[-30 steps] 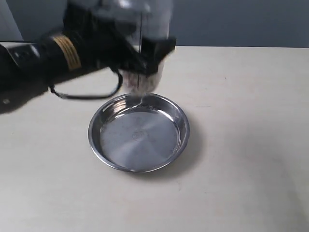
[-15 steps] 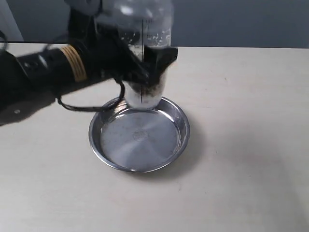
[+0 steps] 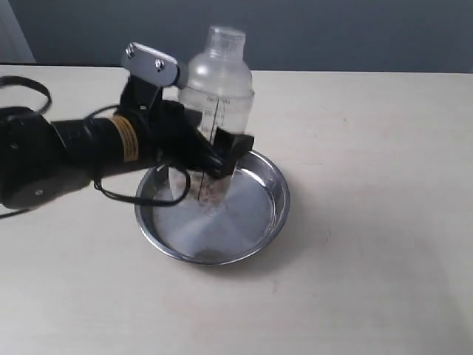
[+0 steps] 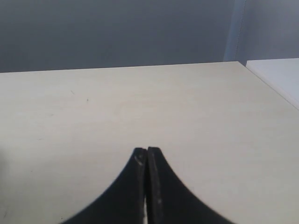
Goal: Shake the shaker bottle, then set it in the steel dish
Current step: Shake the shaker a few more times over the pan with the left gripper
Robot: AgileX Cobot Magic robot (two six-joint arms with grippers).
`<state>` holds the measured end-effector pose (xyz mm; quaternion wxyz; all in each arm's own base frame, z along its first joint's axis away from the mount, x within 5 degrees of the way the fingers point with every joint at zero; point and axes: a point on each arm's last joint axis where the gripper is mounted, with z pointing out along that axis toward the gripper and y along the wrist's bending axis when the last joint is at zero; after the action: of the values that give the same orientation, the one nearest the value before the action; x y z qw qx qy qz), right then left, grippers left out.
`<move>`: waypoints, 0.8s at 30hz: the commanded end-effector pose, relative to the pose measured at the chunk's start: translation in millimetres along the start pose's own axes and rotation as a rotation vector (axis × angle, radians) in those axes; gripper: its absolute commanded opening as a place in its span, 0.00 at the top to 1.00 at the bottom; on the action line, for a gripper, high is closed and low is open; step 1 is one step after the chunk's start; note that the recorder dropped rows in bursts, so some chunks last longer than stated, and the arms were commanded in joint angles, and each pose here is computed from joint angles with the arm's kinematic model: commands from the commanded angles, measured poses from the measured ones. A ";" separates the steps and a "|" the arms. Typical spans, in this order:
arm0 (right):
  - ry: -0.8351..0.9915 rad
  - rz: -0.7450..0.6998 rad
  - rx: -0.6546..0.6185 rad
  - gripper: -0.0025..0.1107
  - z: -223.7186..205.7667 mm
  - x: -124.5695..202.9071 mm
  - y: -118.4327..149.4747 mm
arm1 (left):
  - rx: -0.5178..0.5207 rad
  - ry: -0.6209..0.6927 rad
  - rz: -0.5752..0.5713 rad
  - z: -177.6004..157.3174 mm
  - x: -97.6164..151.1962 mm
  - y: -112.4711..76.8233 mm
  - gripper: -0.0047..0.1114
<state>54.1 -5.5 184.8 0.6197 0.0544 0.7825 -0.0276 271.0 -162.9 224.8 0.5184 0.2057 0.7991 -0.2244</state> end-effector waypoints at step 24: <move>-0.016 0.000 0.004 0.99 -0.2 -0.9 -0.2 | 0.017 -0.029 0.038 -5.2 -3.7 -3.5 0.96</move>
<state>54.0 -5.4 184.6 0.6190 0.0544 0.7830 -0.0275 262.6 -159.5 281.8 0.6027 0.2195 0.7282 -0.2415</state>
